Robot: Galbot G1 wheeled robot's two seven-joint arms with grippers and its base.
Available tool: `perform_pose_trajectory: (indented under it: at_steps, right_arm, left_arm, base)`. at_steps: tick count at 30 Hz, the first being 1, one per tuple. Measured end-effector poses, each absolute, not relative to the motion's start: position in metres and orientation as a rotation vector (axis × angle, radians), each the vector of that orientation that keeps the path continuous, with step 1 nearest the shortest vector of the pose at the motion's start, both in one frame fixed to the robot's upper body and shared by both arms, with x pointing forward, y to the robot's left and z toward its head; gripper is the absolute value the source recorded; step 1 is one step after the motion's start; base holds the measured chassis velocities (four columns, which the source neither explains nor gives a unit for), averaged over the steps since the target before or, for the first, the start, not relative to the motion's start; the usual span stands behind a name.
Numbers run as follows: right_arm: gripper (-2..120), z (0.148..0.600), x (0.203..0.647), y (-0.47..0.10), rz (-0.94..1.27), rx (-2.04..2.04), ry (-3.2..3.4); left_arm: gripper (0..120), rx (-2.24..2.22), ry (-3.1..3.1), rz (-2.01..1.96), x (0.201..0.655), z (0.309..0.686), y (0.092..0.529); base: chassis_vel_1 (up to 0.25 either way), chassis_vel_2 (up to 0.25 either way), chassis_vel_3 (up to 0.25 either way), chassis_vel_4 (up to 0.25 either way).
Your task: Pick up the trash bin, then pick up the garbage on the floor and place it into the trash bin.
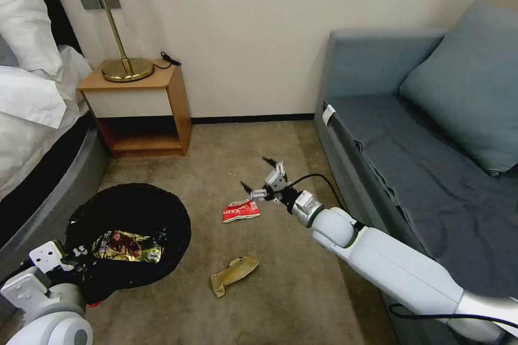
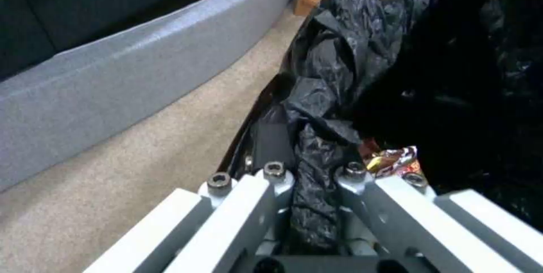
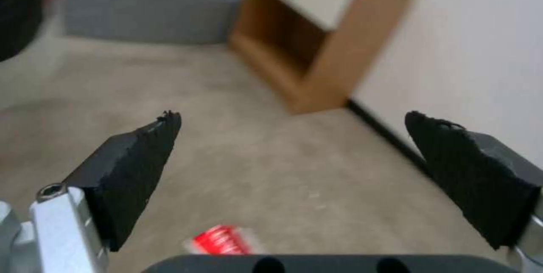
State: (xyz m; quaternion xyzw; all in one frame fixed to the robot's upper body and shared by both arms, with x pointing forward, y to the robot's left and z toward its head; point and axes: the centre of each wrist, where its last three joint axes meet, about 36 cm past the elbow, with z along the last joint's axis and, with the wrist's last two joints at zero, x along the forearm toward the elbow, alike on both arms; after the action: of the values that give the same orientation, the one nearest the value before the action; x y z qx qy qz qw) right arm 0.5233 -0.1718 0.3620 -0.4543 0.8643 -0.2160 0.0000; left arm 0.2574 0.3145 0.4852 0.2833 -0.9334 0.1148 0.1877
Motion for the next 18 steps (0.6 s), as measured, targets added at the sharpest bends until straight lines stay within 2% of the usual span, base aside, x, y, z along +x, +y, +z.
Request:
perform_pose_trajectory:
  at_steps: [9,11,18]
  right_arm:
    - [97,0.360,0.564,-0.175,-0.792,-1.942,2.450]
    - [93,0.357,0.580,-0.173,-0.841,-2.114,2.334]
    - [92,0.344,0.597,-0.153,-0.947,-2.304,2.191]
  left_arm:
    - [3,0.792,-2.628,0.324,0.259,0.485,0.313]
    - [3,0.792,-2.628,0.322,0.259,0.485,0.313]
    - [3,0.797,-2.626,0.318,0.259,0.484,0.314]
  base:
    - [0.000,0.000,0.000,0.000]
    - [0.000,0.000,0.000,0.000]
    - [0.000,0.000,0.000,0.000]
